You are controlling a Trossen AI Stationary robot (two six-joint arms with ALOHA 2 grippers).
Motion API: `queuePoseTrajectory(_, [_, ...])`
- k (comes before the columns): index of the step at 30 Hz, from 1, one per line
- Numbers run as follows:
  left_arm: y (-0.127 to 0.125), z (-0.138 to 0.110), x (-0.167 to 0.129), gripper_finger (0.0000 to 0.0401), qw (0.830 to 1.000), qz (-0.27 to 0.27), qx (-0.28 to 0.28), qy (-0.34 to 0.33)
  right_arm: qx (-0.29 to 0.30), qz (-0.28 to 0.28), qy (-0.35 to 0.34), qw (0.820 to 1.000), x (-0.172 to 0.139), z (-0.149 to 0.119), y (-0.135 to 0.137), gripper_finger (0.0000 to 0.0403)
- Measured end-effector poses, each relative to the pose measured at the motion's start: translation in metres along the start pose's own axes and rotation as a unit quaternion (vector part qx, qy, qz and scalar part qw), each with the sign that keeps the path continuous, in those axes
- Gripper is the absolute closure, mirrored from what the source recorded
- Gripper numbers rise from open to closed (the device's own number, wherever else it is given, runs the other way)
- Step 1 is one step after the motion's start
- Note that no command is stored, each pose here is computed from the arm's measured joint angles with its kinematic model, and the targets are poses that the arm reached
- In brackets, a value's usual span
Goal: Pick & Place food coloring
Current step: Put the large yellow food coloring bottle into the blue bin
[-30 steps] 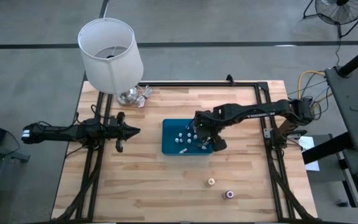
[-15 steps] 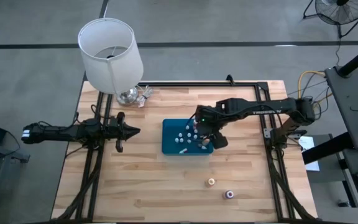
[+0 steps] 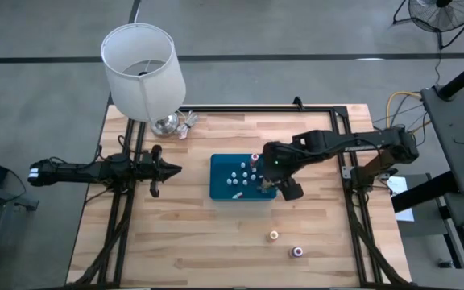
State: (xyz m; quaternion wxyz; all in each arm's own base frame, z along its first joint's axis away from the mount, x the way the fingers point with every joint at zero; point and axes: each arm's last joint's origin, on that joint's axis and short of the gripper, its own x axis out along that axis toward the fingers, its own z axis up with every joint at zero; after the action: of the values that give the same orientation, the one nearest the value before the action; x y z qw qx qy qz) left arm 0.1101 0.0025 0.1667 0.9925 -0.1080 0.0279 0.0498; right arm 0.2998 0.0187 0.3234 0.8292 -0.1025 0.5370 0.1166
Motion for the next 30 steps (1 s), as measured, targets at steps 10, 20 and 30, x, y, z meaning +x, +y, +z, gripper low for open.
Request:
queuePoseTrajectory(10, [0.0,0.0,0.0,0.0399,1.0,0.0,0.0,0.0,0.007,0.021,-0.012,1.0,-0.001,0.007,0.031,0.0177])
queuePoseTrajectory(20, [0.0,0.0,0.0,0.0399,1.0,0.0,0.0,0.0,0.01,0.043,-0.021,0.999,-0.001,0.012,0.063,0.0177])
queuePoseTrajectory(30, [0.0,0.0,0.0,0.0399,1.0,0.0,0.0,0.0,-0.073,0.061,-0.033,0.995,-0.009,0.01,0.093,0.0177])
